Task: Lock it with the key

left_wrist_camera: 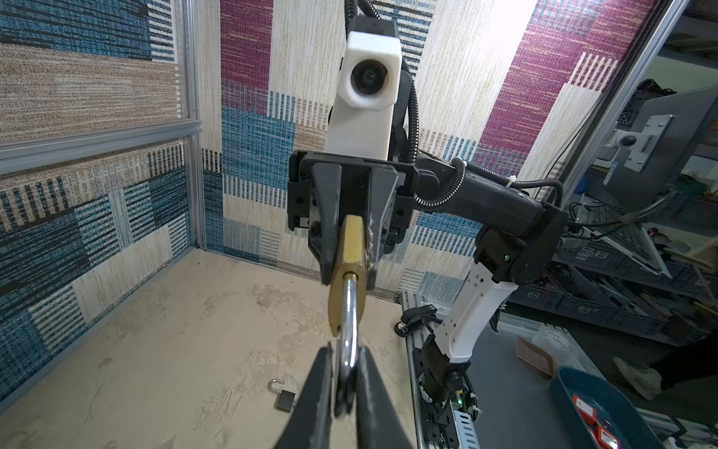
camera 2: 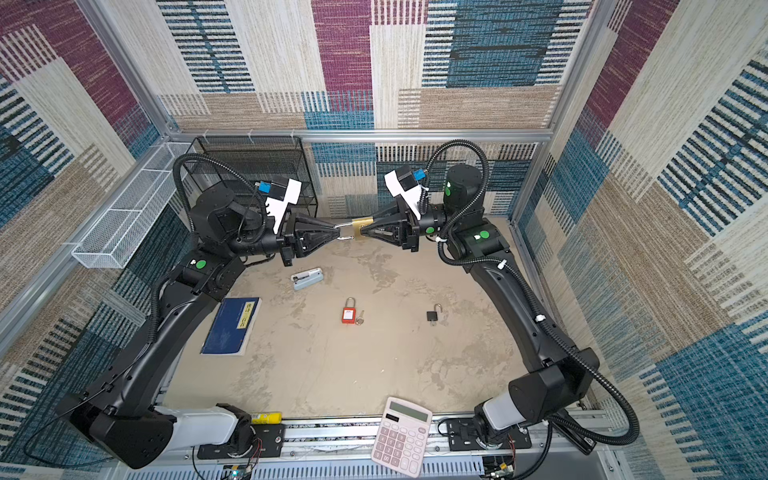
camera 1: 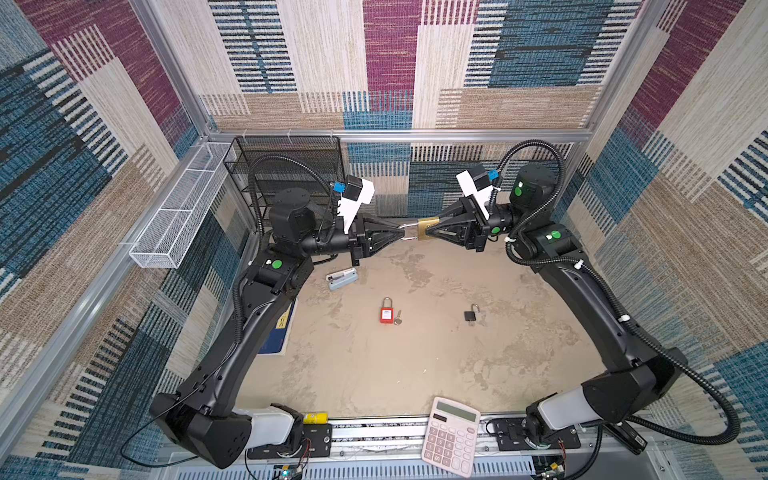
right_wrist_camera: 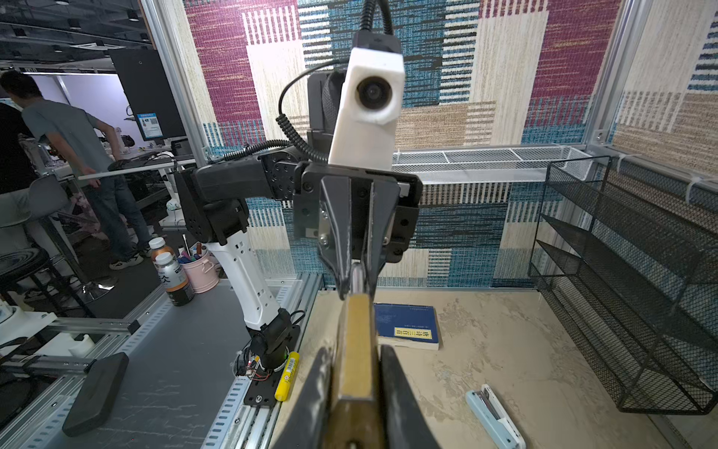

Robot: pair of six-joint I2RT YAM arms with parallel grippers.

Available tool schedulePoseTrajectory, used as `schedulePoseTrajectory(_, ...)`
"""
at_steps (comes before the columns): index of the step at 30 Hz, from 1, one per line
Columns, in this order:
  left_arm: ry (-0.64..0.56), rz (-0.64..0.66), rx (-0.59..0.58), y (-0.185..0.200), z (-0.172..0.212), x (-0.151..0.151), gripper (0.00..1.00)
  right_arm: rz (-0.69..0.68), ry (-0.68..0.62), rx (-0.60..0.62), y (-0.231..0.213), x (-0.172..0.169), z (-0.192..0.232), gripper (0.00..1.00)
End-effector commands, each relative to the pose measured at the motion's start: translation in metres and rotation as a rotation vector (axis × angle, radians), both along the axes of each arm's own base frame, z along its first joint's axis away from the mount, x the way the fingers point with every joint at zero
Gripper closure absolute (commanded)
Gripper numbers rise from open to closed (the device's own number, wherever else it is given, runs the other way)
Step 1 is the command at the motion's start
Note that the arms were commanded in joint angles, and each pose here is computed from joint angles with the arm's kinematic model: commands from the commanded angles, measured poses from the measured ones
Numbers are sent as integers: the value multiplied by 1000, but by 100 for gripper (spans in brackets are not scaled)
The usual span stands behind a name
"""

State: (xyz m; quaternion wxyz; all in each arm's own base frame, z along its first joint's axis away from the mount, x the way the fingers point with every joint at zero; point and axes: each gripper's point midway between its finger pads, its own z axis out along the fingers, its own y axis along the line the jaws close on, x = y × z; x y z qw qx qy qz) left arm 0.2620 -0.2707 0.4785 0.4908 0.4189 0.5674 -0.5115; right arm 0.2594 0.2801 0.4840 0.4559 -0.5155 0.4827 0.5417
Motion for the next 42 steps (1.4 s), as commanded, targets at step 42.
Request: schedulePoseTrajectory(42,-72,16,-62,-9,26,1,100,106,43,39,12,-15,16,100)
